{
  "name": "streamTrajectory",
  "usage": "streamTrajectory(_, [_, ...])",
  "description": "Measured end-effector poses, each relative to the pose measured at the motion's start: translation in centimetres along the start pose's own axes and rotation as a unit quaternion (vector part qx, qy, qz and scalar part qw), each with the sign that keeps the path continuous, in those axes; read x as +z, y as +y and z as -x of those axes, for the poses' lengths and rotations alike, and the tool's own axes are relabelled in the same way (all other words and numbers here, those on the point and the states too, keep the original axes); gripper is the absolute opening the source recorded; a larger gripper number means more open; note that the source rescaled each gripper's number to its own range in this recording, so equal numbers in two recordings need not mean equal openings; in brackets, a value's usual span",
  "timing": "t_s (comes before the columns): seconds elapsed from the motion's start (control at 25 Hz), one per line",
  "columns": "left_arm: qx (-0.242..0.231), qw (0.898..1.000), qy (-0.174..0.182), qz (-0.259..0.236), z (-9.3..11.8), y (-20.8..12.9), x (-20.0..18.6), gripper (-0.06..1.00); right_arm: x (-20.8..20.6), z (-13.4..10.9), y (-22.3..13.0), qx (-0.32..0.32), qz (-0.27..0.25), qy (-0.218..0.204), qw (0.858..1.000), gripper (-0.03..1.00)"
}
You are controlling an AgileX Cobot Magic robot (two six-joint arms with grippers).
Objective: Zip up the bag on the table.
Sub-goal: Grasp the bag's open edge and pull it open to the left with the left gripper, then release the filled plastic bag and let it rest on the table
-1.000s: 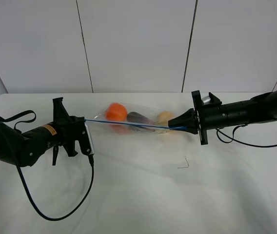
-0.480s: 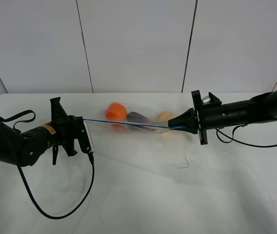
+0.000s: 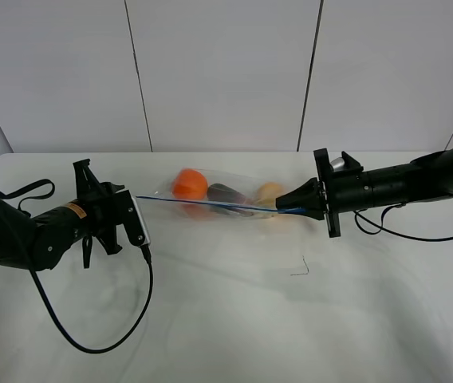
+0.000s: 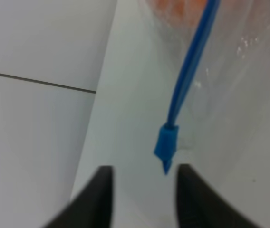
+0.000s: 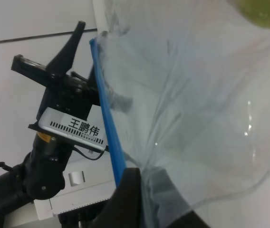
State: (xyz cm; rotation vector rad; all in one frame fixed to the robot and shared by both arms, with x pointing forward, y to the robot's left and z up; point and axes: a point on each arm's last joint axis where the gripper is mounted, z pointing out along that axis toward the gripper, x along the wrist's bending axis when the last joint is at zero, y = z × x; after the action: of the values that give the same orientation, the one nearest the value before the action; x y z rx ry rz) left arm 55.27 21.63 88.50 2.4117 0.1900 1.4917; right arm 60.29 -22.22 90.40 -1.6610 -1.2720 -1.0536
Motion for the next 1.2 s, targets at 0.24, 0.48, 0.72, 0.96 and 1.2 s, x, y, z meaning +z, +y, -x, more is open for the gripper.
streamTrajectory(0.24, [-0.028,0.999,0.004,-0.022,-0.3,-1.0,0.0,0.71,0.0,0.0,0.0,0.001,0.001,0.001,1.0,0.0])
streamTrajectory(0.48, [-0.149,0.983,0.035,-0.1,-0.7,-2.7,-0.2,0.72,0.0,0.0,0.0,0.001,0.001,0.002,1.0,0.0])
streamTrajectory(0.72, [-0.382,0.91,0.083,-0.139,-0.7,-3.7,-0.5,0.73,0.0,0.0,0.0,0.001,0.001,0.002,1.0,0.0])
streamTrajectory(0.96, [-0.624,0.764,0.12,-0.112,-0.7,-3.8,-0.5,0.73,0.0,0.0,0.0,0.001,0.001,0.002,1.0,0.0])
streamTrajectory(1.2, [-0.662,0.731,0.105,-0.128,-1.8,-4.2,-1.4,0.73,0.0,0.0,0.0,0.001,0.001,0.002,1.0,0.0])
